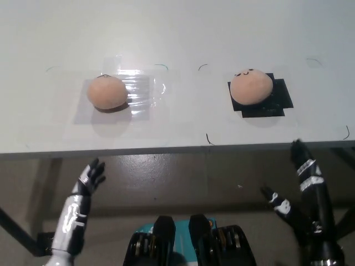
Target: Use both hands to push two dumpling toys together to the middle
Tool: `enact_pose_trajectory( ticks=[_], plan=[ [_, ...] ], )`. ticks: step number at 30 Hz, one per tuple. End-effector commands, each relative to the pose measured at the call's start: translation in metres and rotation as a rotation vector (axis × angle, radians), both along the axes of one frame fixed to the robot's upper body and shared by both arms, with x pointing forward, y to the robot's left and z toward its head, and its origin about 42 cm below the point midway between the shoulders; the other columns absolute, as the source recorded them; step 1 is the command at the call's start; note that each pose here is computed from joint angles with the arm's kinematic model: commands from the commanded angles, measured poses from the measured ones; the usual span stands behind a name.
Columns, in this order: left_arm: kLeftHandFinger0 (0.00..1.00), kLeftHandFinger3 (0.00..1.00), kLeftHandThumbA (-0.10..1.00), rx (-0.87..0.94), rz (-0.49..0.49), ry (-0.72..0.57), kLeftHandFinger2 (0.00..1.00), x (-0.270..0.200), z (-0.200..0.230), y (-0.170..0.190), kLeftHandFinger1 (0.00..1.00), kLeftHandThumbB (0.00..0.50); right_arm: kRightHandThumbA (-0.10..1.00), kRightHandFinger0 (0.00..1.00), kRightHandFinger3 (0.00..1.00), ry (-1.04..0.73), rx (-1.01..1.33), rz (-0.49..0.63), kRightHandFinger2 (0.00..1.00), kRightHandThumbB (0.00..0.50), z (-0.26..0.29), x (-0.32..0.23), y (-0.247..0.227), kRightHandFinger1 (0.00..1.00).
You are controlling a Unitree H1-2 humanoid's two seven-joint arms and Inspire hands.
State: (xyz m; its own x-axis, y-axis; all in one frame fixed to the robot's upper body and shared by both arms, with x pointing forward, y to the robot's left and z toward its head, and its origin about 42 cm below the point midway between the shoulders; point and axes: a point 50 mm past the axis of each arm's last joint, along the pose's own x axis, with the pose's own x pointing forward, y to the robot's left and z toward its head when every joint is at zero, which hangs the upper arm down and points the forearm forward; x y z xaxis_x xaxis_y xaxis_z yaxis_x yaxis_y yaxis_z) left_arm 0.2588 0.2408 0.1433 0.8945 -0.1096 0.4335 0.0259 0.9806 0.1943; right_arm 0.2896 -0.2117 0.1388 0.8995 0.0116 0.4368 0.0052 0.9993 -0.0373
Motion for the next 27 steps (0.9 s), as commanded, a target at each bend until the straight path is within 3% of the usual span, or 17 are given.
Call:
enact_pose_trajectory(
  ticks=[1, 7, 11, 15, 17, 21, 22, 24, 27],
  plan=[
    [1.0, 1.0, 1.0, -0.02, -0.024, -0.13, 1.0, 0.001, 0.038, 0.005, 1.0, 0.455, 1.0, 1.0, 1.0, -0.158, 0.022, -0.029, 1.0, 0.38, 0.036, 0.009, -0.01, 1.0],
    [1.0, 1.0, 1.0, 0.003, 0.01, -0.218, 1.0, 0.02, 0.07, 0.012, 1.0, 0.477, 1.0, 1.0, 1.0, -0.206, 0.006, -0.065, 1.0, 0.375, 0.067, 0.035, -0.022, 1.0],
    [1.0, 1.0, 1.0, 0.03, 0.034, -0.246, 1.0, 0.042, 0.085, 0.022, 1.0, 0.451, 1.0, 1.0, 1.0, -0.211, 0.0, -0.086, 1.0, 0.287, 0.089, 0.061, -0.032, 1.0],
    [1.0, 1.0, 1.0, 0.037, 0.06, -0.255, 1.0, 0.067, 0.101, 0.032, 1.0, 0.429, 1.0, 1.0, 1.0, -0.218, -0.019, -0.103, 1.0, 0.254, 0.107, 0.09, -0.042, 1.0],
    [1.0, 1.0, 1.0, 0.046, 0.07, -0.251, 1.0, 0.082, 0.112, 0.042, 1.0, 0.393, 1.0, 1.0, 1.0, -0.197, -0.022, -0.112, 1.0, 0.265, 0.117, 0.109, -0.047, 1.0],
    [1.0, 1.0, 1.0, 0.048, 0.101, -0.228, 1.0, 0.11, 0.127, 0.061, 1.0, 0.299, 1.0, 1.0, 1.0, -0.159, 0.0, -0.115, 1.0, 0.165, 0.127, 0.147, -0.051, 1.0],
    [1.0, 1.0, 1.0, 0.047, 0.105, -0.217, 1.0, 0.115, 0.128, 0.064, 1.0, 0.294, 1.0, 1.0, 1.0, -0.155, -0.001, -0.115, 1.0, 0.159, 0.128, 0.153, -0.052, 1.0],
    [1.0, 1.0, 1.0, 0.004, 0.107, -0.19, 1.0, 0.139, 0.135, 0.074, 1.0, 0.219, 1.0, 1.0, 1.0, -0.113, -0.008, -0.118, 1.0, 0.165, 0.129, 0.175, -0.054, 1.0],
    [1.0, 1.0, 1.0, 0.0, 0.102, -0.163, 1.0, 0.165, 0.145, 0.08, 1.0, 0.242, 1.0, 1.0, 1.0, -0.062, -0.023, -0.123, 1.0, 0.178, 0.13, 0.196, -0.057, 1.0]
  ],
)
